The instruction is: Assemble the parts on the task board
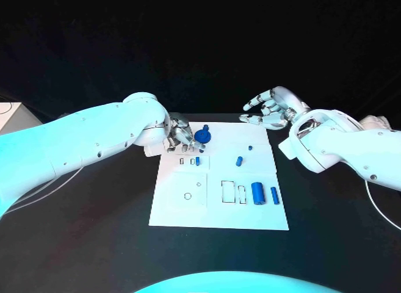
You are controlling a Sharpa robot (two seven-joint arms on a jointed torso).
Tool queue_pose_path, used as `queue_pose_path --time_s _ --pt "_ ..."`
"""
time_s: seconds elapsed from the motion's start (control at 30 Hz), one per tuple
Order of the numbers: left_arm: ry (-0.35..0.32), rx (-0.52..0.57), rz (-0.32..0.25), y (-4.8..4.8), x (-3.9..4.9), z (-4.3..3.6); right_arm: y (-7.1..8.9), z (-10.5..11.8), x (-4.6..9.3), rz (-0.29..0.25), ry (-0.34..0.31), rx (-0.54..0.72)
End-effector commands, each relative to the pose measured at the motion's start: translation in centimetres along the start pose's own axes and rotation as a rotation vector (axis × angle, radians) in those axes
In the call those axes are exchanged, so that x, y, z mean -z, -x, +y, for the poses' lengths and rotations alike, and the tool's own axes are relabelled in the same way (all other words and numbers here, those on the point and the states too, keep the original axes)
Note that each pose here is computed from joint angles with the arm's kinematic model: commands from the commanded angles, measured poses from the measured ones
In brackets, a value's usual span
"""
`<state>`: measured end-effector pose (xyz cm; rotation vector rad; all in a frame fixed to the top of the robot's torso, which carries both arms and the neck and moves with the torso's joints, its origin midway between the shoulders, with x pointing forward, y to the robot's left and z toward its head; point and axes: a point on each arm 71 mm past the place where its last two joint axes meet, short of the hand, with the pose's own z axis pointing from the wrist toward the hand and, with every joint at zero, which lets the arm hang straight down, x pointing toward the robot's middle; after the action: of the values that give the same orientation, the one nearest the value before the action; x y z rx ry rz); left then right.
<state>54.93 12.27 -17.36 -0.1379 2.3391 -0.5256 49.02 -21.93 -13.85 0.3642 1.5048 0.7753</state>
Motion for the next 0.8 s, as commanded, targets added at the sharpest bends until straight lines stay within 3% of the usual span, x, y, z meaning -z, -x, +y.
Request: queue_pose_path --time_s 0.03,0.8 --pt "0.005 -0.045 0.061 -0.47 -0.11 -0.28 -0.1 0.0 -0.1 0.006 -0.008 -0.002" --pt "0.014 -0.051 0.091 -1.44 -1.23 -0.13 -0.2 0.0 -0.2 0.010 -0.013 -0.001"
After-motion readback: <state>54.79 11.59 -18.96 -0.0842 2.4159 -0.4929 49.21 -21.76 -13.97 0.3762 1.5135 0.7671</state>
